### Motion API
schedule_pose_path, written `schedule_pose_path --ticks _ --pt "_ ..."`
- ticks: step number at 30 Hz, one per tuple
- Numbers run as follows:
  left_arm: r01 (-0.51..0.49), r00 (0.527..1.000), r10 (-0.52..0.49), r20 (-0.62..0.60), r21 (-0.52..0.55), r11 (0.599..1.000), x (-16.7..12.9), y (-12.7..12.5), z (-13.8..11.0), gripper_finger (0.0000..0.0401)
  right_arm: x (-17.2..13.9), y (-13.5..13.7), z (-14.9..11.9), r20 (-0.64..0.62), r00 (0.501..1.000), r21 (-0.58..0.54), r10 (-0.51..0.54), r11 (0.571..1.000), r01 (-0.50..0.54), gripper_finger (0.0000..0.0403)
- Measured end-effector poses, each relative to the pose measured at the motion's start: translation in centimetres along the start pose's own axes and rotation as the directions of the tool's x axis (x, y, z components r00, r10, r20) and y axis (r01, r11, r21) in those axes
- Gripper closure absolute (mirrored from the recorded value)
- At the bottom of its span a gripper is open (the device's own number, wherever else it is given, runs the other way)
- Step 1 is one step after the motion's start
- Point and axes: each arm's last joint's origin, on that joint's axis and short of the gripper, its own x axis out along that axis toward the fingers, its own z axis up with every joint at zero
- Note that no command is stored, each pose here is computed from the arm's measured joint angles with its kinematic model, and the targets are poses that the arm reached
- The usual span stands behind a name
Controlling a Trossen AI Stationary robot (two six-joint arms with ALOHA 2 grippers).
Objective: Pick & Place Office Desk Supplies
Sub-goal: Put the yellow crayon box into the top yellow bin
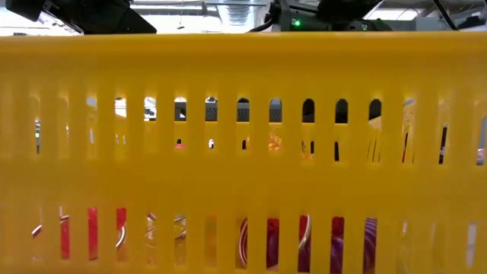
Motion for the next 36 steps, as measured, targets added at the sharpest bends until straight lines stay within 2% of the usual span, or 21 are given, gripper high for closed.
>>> schedule_pose_path --ticks 18,28,36 --pt "0.0 1.0 0.0 0.0 0.0 1.0 0.0 0.0 0.0 0.0121 -0.01 0.02 0.1 0.013 1.0 0.0 0.001 1.0 -0.001 0.0053" --pt "0.0 1.0 0.0 0.0 0.0 1.0 0.0 0.0 0.0 0.0121 -0.03 0.01 0.12 0.014 1.0 -0.007 0.001 1.0 -0.001 0.0081" --pt "0.0 1.0 0.0 0.0 0.0 1.0 0.0 0.0 0.0 0.0121 -0.71 -0.21 -0.06 0.021 1.0 -0.006 -0.001 1.0 0.001 0.0082"
